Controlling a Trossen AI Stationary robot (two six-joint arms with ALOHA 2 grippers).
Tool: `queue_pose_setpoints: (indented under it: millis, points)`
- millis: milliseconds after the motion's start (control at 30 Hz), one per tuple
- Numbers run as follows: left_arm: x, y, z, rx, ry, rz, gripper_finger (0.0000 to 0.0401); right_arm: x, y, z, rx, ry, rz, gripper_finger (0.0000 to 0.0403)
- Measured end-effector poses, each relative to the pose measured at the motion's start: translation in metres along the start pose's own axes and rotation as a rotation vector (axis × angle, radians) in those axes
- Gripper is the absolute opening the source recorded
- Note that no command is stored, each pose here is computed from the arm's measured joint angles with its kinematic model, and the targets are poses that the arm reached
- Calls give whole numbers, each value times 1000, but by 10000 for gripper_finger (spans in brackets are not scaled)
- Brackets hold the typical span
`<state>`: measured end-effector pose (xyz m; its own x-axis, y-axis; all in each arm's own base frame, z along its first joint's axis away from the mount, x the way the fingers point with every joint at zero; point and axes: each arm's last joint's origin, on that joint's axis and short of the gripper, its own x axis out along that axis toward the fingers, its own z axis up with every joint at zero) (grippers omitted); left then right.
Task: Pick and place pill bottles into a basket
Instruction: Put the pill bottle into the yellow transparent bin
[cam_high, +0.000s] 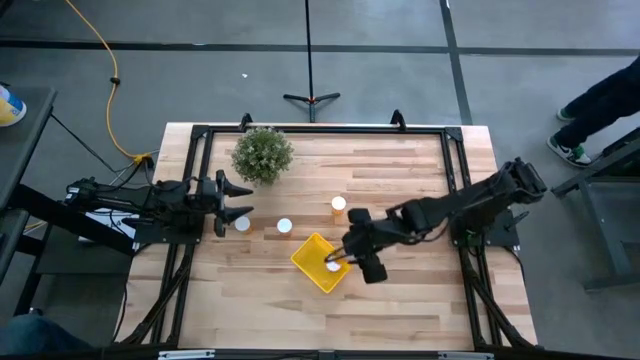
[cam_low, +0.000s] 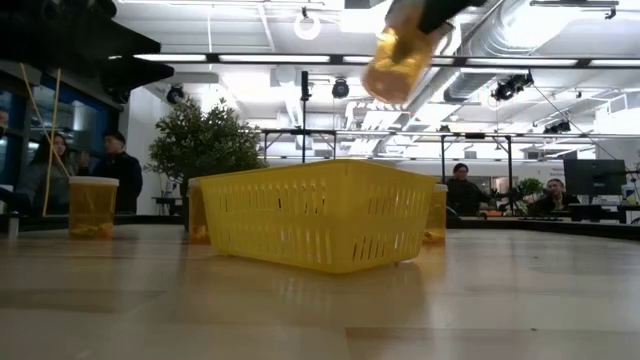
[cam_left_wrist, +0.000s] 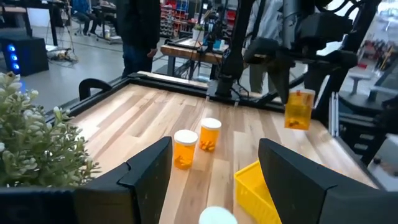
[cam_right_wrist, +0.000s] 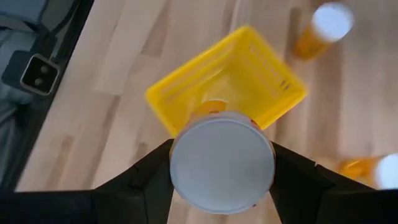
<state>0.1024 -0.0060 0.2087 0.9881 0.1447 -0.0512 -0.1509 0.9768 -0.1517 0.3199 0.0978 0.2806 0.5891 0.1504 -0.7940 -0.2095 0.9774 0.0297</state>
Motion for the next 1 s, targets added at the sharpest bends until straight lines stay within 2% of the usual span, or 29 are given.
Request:
queue_pose_setpoints:
  millis: [167, 367, 567, 833, 1000]
  points:
    - [0, 0, 3, -56, -27, -4, 276, -9, -15, 13, -56, -44, 0, 209]
    - [0, -1, 7, -71, -67, -12, 276, -10, -26, 18, -116, -76, 10, 209]
    - [0, -1, 7, -72, -74, -14, 276, 10, -38, 20, -186, -75, 25, 209]
    - [0, -1, 7, -68, -67, -12, 276, 39, -59, 18, -200, -20, 2, 209]
    - [0, -1, 6, -69, -59, -11, 276, 40, -69, 34, -236, 8, 19, 209]
